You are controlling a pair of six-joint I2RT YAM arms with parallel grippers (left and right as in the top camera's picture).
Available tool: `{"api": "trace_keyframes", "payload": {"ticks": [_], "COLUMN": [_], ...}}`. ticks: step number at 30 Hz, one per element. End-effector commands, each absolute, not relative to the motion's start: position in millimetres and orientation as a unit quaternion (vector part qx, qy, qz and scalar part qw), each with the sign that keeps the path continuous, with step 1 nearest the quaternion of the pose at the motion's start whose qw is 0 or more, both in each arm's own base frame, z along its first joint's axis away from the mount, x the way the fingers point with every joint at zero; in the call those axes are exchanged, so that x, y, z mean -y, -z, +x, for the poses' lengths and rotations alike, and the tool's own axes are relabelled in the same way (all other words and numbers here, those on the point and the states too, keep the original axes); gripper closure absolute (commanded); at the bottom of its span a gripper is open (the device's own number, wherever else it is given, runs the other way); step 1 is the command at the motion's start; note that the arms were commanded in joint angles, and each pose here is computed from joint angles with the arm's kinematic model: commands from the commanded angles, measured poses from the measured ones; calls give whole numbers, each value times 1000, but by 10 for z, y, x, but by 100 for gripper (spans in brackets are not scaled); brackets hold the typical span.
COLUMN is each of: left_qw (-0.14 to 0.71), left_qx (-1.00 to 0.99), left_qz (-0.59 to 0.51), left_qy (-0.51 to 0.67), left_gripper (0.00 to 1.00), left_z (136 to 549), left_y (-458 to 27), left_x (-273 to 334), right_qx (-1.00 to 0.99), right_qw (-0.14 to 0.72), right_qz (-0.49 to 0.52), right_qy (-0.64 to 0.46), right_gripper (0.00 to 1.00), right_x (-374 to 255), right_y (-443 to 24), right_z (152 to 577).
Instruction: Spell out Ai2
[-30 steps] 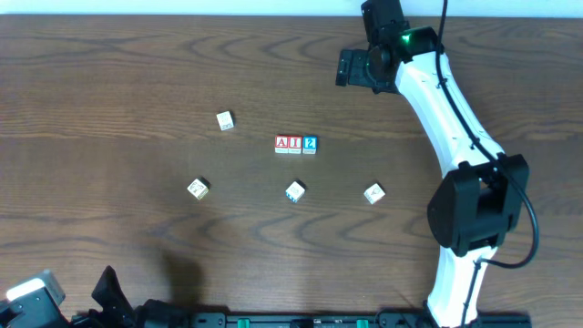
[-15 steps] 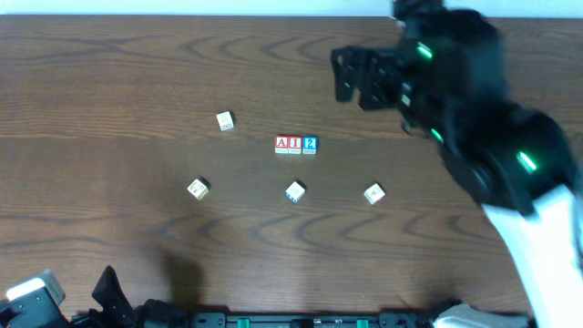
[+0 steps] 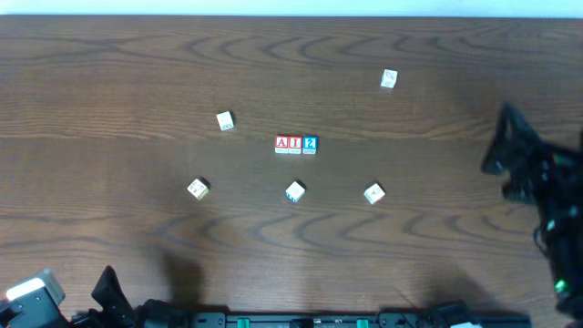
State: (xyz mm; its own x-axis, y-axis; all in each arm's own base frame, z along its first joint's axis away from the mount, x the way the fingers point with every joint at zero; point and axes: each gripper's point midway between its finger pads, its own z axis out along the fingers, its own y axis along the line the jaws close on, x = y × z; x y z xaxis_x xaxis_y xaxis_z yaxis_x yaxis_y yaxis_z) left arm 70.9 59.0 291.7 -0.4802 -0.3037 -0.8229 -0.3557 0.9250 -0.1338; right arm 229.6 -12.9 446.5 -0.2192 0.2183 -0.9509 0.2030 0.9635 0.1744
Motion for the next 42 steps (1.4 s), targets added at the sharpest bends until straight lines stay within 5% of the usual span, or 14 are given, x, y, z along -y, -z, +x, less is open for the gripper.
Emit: {"api": "trace_keyframes", "payload": {"ticks": [1,15,42], "left_qw": [476,476,476], "left_qx": [-857,-857,-857], "left_qz": [-195,-195,-195], "left_qy": [-31,-31,-31], "left_gripper": [5,4,5], "left_z": [696,696,696], "left_y": [-2925,-2925,-2925], "left_x": [-614,-614,-614], "right_qx": [-800,-819,-867], "right_qw": [584,549,487], "right_qz": [132,155,108], "right_qy": [43,66,-3], "right_gripper": [1,1,1], "right_x": [273,456,155], "right_y": [-3825,-1903,-828], "right_z": [2345,2032,1965]}}
